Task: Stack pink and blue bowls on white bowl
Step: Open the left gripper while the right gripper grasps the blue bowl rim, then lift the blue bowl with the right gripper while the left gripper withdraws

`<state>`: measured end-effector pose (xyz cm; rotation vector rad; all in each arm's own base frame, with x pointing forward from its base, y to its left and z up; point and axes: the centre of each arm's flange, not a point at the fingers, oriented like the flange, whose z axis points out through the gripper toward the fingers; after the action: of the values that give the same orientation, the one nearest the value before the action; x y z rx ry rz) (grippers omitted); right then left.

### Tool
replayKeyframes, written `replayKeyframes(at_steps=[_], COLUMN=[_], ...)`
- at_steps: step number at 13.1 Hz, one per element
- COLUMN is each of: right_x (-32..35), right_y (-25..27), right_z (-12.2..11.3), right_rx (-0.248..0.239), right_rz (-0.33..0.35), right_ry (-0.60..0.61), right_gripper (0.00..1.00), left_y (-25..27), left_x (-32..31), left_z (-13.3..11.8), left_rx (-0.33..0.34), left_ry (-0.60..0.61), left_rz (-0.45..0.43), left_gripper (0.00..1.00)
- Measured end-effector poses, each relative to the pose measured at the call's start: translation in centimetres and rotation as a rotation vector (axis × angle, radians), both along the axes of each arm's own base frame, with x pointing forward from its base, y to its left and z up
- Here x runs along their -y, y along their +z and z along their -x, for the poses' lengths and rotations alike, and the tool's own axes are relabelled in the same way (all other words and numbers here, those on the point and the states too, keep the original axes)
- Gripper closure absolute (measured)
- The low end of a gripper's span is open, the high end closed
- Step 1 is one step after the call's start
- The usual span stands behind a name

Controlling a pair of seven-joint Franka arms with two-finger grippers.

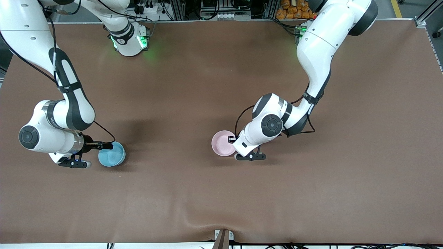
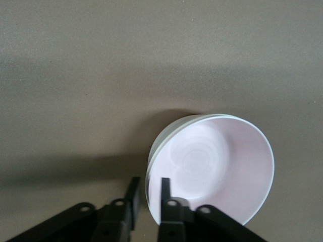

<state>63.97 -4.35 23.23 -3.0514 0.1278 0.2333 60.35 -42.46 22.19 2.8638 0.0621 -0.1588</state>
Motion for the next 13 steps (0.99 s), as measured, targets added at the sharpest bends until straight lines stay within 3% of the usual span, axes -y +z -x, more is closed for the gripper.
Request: replayKeyframes(at_steps=[6,7,9,10,12,13], right_x=[2.2,2.2,2.2,2.3,2.5,2.7], right_y=[-3.0,-3.3,-3.7,-3.9,-4.0,-4.0], right_z=[0.0,0.1,0.1,0.1,0.2,0.1], right_rx=[0.022,0.019,0.016,0.017,0.017,0.020], right_rz=[-0.019,-0.036,-0.063,-0.070,-0.074,-0.073], right_ry=[-0.023,-0.041,-0.074,-0.083,-0.092,-0.095], right_gripper=[0.00,0.01,0.12,0.12,0.27,0.42], left_y=[2.8,4.2,7.6,9.3,12.5,13.9], left_x=[0.0,-0.5,-2.9,-4.3,-7.4,-9.0], left_z=[-1.2,-1.6,-2.6,-3.1,-4.1,-4.6], left_rx=[0.046,0.055,0.047,0.052,0.067,0.069], left_ry=[0.011,0.016,0.021,0.019,0.026,0.038], left_rz=[0.024,0.025,-0.003,-0.029,-0.074,-0.090], left_gripper=[0.06,0.00,0.00,0.00,0.00,0.00])
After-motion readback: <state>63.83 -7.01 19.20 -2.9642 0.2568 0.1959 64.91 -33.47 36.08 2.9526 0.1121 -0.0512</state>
